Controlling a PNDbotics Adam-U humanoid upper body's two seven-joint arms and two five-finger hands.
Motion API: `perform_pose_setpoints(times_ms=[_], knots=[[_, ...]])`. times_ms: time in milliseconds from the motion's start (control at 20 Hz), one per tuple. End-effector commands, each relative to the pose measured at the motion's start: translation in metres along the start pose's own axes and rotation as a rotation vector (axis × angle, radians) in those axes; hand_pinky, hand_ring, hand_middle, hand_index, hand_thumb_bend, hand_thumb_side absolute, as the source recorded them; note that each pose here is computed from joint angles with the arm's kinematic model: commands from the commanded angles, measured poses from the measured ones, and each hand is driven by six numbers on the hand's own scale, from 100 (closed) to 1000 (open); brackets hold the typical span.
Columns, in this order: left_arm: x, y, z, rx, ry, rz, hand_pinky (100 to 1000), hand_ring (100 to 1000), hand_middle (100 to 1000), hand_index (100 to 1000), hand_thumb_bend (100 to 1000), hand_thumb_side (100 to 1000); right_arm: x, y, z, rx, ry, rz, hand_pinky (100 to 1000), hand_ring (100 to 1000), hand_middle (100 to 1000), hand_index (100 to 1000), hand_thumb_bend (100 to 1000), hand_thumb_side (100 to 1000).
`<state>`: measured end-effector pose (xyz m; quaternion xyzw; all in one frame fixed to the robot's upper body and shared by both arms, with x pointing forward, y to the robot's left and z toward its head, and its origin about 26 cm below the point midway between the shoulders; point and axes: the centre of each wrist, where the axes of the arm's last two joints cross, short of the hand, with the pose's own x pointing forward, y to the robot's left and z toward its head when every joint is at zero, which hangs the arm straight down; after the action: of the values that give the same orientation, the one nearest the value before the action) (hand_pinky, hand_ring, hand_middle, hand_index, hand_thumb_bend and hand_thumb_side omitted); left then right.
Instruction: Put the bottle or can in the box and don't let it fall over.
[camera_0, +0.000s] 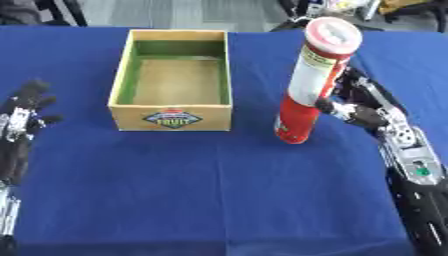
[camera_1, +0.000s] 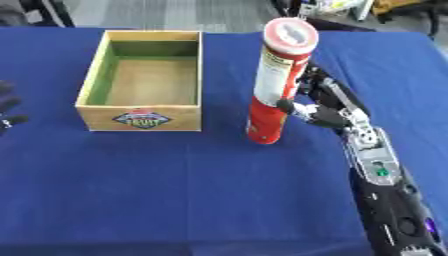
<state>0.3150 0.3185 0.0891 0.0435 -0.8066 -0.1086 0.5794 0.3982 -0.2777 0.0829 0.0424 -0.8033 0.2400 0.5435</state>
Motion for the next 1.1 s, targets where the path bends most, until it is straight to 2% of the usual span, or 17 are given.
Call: perform_pose_setpoints(times_ms=[50,1100], knots=[[0.007,0.000,-0.002,-0.011,-0.025,-0.007,775,902,896,946,372,812,0.014,-0.002,-0.009,0.010,-0.047,0.020,864,963,946,992,744,395],[0.007,0.000,-0.002,-0.013,-0.028,-0.004,777,904,898,947,370,812,0.013,0.016,-0.015,0.011,-0.072,-0.070,844,950,935,982,722,402]])
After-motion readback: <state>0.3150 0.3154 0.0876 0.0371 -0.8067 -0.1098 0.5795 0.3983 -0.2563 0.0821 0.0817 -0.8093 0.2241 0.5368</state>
